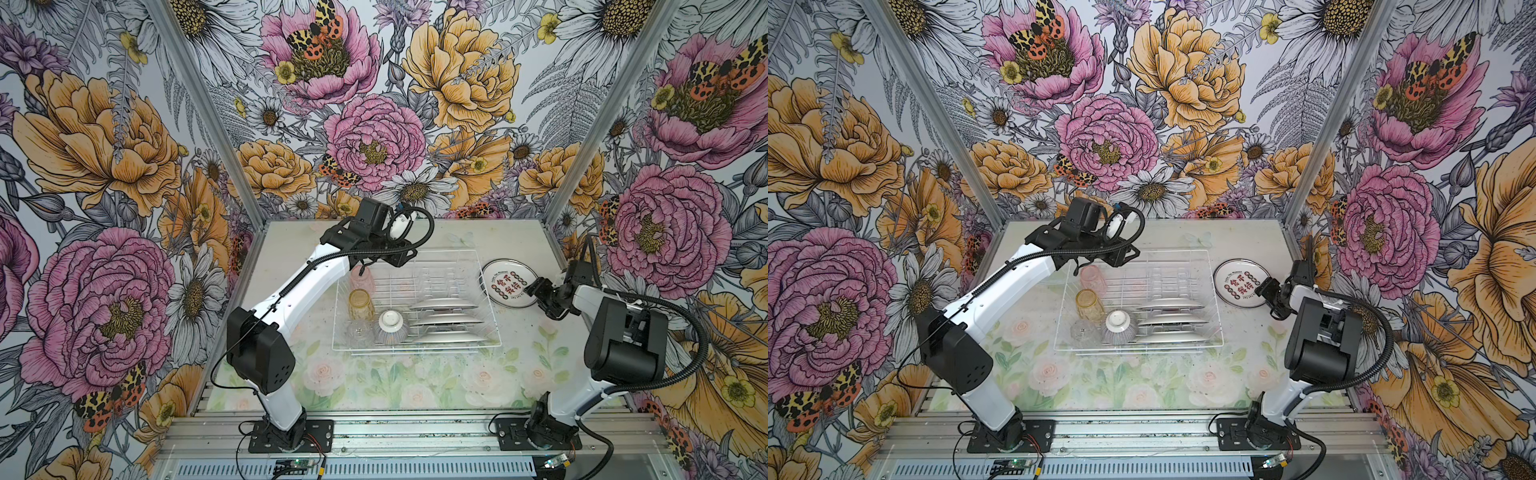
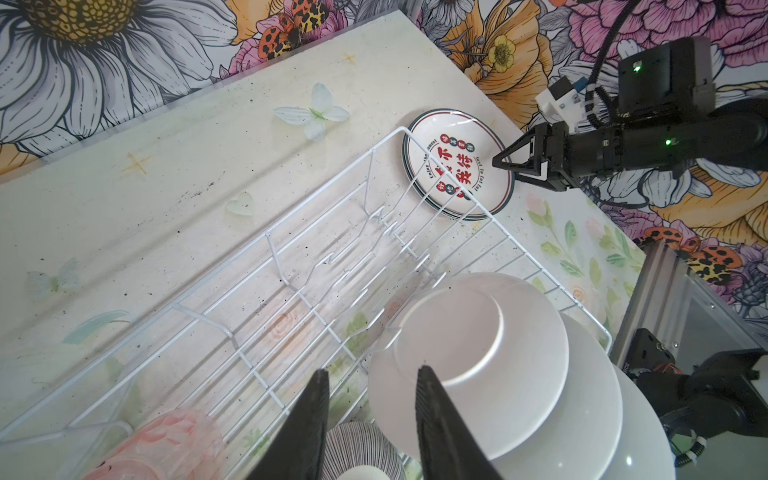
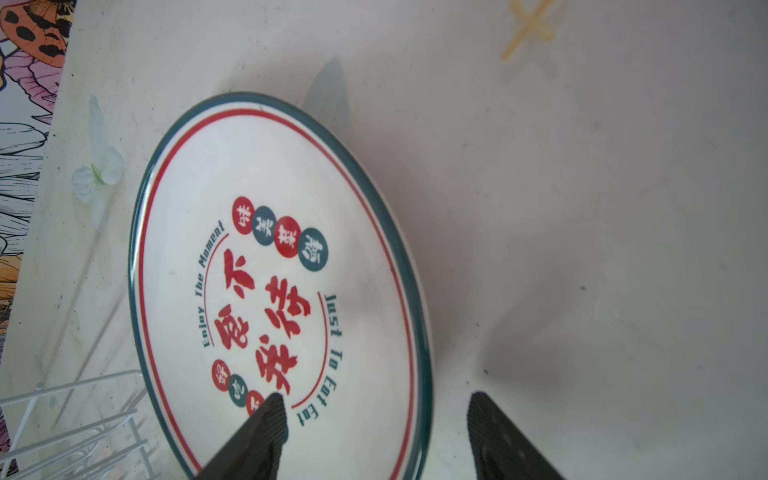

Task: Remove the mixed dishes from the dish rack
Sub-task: 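Open the right gripper to release the plate while the left gripper reaches into the rack, then lower the left gripper onto the next plate in the rack and grasp it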

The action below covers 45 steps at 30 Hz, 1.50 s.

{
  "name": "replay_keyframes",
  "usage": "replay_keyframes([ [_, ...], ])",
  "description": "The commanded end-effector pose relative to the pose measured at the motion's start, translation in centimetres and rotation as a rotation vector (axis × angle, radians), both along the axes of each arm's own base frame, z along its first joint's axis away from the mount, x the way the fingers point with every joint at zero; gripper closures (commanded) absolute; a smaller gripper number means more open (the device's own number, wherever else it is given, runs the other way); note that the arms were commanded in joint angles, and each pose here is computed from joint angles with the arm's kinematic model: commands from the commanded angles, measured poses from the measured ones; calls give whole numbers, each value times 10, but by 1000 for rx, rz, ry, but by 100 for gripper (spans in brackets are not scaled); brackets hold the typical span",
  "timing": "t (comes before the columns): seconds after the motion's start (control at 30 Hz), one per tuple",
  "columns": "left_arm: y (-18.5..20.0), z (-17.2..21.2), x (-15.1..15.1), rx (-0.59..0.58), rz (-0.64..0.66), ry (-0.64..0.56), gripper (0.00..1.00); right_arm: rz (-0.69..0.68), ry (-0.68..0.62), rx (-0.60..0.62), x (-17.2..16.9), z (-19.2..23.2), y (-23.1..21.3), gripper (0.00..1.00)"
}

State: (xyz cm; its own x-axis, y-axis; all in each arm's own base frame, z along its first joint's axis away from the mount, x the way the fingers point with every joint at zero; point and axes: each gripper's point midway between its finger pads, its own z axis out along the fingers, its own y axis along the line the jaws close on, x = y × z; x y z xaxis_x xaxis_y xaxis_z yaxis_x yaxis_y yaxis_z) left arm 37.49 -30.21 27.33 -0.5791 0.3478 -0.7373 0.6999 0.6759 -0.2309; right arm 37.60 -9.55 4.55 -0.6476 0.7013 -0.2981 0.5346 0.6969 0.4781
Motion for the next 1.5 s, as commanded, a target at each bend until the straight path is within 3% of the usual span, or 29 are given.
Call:
replay_keyframes([
  [0.0, -6, -8, -6, 56, -39, -15, 63, -17, -4, -29, 11, 4, -6, 28],
  [0.33, -46, -12, -79, 217, -366, -159, 63, -38, -77, -65, 3, 37, -14, 28],
  [0.5, -58, -25, -98, 359, -430, -263, 63, -2, -115, -57, -2, 55, 0, 28],
  [1.13, -85, -55, -119, 485, -535, -271, 60, 46, -268, -53, -4, 117, 24, 28],
  [1.47, -86, -82, -97, 624, -507, -302, 63, 54, -273, -51, -5, 118, 26, 28],
])
